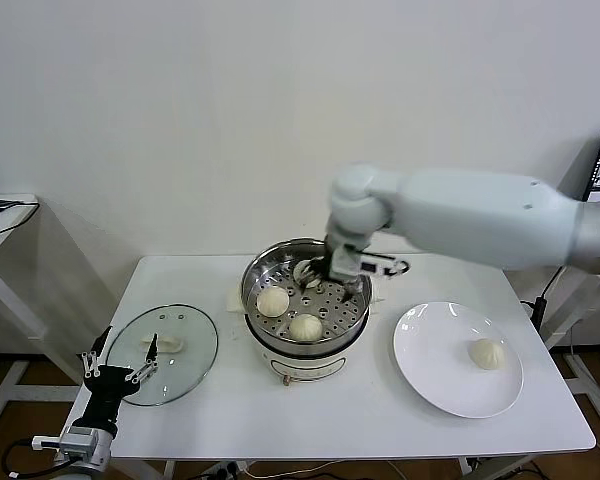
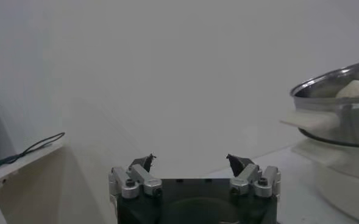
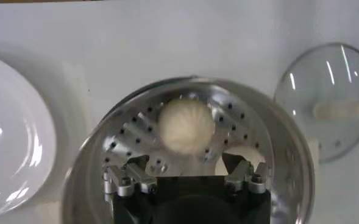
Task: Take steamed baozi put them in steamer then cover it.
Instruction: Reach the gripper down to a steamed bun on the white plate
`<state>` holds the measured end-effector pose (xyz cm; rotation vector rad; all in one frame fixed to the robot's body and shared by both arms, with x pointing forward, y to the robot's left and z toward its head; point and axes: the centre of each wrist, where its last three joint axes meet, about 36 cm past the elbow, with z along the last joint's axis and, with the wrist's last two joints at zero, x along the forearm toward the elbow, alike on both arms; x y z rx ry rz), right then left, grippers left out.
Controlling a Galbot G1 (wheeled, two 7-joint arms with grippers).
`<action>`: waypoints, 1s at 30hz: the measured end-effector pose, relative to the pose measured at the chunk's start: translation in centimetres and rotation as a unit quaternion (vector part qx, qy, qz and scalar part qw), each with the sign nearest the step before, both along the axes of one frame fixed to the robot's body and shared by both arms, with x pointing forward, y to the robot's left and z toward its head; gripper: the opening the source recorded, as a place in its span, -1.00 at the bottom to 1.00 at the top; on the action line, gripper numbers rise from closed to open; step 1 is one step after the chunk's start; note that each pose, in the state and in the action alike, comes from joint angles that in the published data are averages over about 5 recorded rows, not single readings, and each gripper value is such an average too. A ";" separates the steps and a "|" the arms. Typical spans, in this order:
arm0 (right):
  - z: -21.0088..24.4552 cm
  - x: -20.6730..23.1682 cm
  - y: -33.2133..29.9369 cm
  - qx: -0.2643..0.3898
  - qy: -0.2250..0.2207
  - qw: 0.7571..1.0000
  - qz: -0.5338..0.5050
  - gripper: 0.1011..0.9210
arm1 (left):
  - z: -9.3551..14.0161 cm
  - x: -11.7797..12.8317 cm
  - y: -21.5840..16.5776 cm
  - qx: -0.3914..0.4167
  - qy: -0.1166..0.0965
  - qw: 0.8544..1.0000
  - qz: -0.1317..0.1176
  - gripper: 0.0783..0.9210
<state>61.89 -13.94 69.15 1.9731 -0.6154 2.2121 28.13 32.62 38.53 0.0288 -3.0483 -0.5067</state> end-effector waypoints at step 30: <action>-14.0 -3.1 -33.3 0.004 0.088 0.843 -0.530 0.76 | 0.3 0.0 -1.2 0.007 -0.003 1.000 -0.018 0.77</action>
